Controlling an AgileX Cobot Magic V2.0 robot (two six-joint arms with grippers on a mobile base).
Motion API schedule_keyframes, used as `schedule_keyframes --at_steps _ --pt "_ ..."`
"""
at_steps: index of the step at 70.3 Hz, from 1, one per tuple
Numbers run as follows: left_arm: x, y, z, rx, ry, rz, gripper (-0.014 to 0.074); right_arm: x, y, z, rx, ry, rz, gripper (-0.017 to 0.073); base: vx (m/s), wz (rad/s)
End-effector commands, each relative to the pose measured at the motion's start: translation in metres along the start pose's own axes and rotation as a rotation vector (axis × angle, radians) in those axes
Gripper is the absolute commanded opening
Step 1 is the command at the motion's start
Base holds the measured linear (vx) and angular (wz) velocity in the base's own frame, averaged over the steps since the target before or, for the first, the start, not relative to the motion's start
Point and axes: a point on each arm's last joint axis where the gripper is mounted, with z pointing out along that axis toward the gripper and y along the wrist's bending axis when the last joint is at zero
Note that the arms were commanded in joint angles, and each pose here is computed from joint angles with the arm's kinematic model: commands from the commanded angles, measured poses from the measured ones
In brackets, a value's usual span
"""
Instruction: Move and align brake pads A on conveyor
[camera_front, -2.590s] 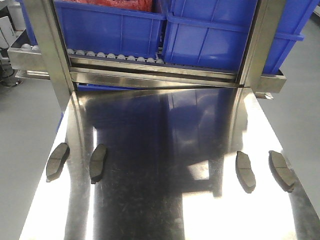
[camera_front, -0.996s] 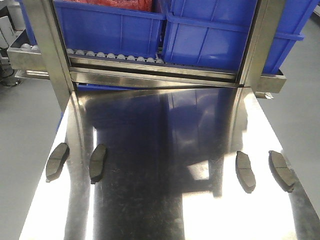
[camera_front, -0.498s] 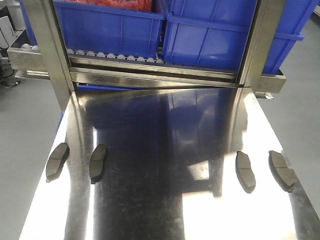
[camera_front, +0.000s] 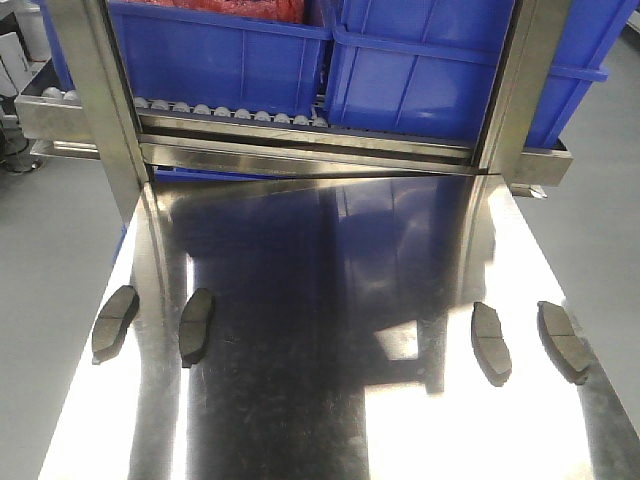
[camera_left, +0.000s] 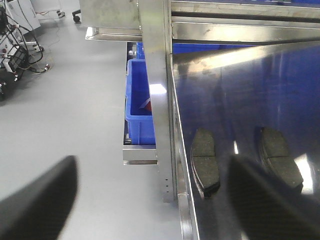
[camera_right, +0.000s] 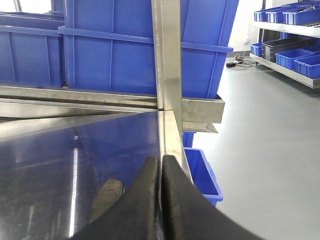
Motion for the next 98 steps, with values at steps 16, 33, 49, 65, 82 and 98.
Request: schedule_keyframes --at_steps 16,33,49,65,82,98 --pt "-0.021 0.001 -0.004 0.0 -0.098 -0.011 0.0699 -0.001 0.0 0.0 -0.003 -0.069 -0.018 -0.0003 0.0 0.0" --pt "-0.058 0.003 0.025 0.011 0.093 -0.01 0.066 -0.001 0.0 0.0 -0.003 -0.069 -0.018 -0.0003 0.0 0.0" --pt "-0.077 0.0 0.088 0.067 0.329 -0.016 0.0653 -0.001 0.0 0.0 -0.003 -0.069 -0.018 -0.0003 0.0 0.0" --pt "-0.082 -0.018 0.145 0.131 0.497 0.029 0.0649 -0.001 0.0 0.0 -0.003 -0.069 -0.018 -0.0003 0.0 0.0" --pt "-0.077 -0.042 0.199 0.19 0.694 0.085 0.0644 -0.001 0.0 0.0 -0.003 -0.069 -0.018 -0.0003 0.0 0.0" --pt "-0.066 -0.055 0.237 0.21 0.831 0.103 0.0631 -0.001 0.0 0.0 -0.003 -0.069 -0.018 -0.0003 0.0 0.0"
